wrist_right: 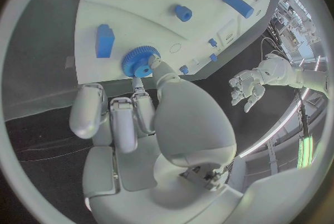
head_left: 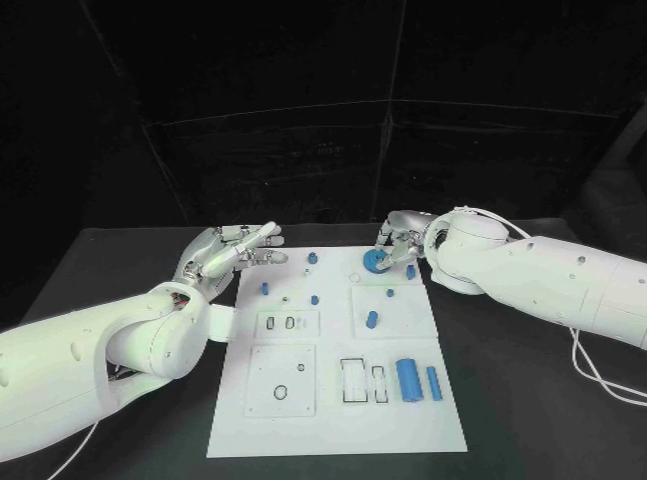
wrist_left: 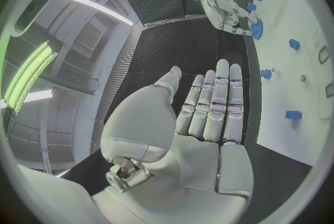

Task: Assemble the parts on the task board

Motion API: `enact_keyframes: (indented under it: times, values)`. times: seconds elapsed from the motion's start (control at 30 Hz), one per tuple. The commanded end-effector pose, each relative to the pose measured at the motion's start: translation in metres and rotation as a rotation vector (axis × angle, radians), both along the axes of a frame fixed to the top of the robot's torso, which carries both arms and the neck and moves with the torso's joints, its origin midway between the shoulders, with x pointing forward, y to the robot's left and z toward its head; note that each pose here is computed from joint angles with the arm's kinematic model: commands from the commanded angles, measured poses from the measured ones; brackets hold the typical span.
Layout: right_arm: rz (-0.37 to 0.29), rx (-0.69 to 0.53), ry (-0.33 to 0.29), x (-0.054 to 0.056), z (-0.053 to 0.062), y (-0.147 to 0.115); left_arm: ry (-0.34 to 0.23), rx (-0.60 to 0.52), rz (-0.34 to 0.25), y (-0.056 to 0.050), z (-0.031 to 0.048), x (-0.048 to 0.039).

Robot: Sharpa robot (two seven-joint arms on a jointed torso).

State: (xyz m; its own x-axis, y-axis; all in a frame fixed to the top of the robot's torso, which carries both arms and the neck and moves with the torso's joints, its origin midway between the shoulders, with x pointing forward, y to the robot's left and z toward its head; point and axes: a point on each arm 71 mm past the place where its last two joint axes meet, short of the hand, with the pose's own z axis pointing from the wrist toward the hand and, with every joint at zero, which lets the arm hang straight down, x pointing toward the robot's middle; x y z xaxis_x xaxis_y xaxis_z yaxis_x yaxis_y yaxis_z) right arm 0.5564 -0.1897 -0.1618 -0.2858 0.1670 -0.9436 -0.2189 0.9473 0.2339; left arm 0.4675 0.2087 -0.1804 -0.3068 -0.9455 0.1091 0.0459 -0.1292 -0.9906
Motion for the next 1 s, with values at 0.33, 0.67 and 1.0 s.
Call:
enact_keyframes:
  times: [0.33,0.67,1.0]
  values:
    - [0.024,-0.067,-0.010,0.001,0.000,0.002,-0.001,-0.003,-0.013,-0.001,0.0006,0.0005]
    - [0.035,-0.091,-0.051,0.001,0.001,0.007,0.001,-0.002,-0.012,-0.001,0.0004,0.0008]
    - [0.039,-0.042,-0.145,-0.002,0.008,0.014,0.002,-0.002,-0.012,0.000,0.0004,0.0006]
